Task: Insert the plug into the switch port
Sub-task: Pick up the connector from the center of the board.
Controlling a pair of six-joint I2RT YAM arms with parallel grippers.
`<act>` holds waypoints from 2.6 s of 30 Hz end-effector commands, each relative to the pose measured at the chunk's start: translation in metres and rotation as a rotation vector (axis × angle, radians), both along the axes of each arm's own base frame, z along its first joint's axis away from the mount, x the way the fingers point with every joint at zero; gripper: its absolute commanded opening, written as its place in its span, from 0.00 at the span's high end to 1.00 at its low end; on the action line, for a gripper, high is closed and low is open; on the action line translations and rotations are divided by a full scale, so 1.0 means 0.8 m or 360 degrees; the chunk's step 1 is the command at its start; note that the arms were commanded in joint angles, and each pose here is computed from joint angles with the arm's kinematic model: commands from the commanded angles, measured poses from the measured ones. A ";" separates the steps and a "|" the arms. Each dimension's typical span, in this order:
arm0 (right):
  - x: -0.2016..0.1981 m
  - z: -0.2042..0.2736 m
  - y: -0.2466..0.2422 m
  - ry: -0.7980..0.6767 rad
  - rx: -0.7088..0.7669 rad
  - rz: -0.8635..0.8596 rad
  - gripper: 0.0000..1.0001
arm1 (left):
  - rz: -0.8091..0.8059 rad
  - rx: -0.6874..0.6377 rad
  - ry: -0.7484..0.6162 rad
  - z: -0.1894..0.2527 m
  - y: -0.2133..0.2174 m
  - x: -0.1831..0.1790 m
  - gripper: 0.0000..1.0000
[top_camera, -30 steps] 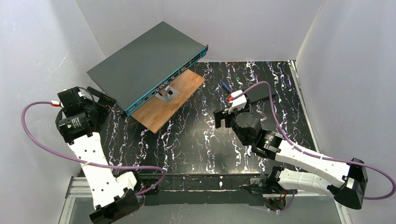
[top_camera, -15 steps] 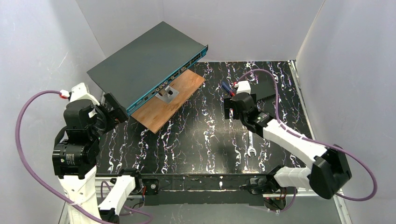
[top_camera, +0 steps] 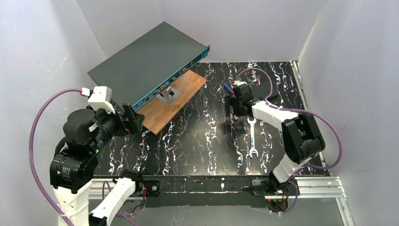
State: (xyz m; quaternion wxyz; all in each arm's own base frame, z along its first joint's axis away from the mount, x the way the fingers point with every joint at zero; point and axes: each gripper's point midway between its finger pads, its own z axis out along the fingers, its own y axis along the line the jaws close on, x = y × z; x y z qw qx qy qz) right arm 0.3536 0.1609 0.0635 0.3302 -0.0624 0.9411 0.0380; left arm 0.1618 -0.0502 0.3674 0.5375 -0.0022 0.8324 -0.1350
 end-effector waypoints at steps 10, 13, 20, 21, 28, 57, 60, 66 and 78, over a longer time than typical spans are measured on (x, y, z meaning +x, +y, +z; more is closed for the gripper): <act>0.008 -0.037 0.030 0.0174 0.0088 0.0063 0.01 | -0.0230 -0.0071 0.0014 -0.017 -0.037 0.015 0.02; 0.001 -0.040 0.038 0.0213 0.0139 0.0088 0.01 | -0.0240 -0.0075 0.0011 -0.016 -0.038 0.014 0.02; -0.017 -0.038 0.068 0.0271 0.0273 0.0162 0.01 | -0.0242 -0.0077 0.0015 -0.017 -0.038 0.013 0.02; -0.020 -0.037 0.075 0.0279 0.0291 0.0177 0.01 | -0.0242 -0.0078 0.0014 -0.017 -0.038 0.014 0.02; -0.032 -0.028 0.128 0.0289 0.0403 0.0285 0.01 | -0.0242 -0.0079 0.0023 -0.021 -0.039 0.016 0.02; 0.056 -0.005 0.100 0.0162 0.0324 0.0396 0.01 | -0.0280 -0.0090 0.0038 -0.027 -0.045 0.015 0.02; 0.050 -0.016 0.094 0.0200 0.0324 0.0383 0.01 | -0.0287 -0.0089 0.0040 -0.027 -0.046 0.015 0.02; 0.029 -0.027 0.081 0.0263 0.0313 0.0354 0.01 | -0.0297 -0.0092 0.0038 -0.027 -0.047 0.015 0.02; -0.027 -0.027 0.076 0.0348 0.0441 0.0342 0.04 | -0.0312 -0.0106 0.0032 -0.027 -0.049 0.013 0.02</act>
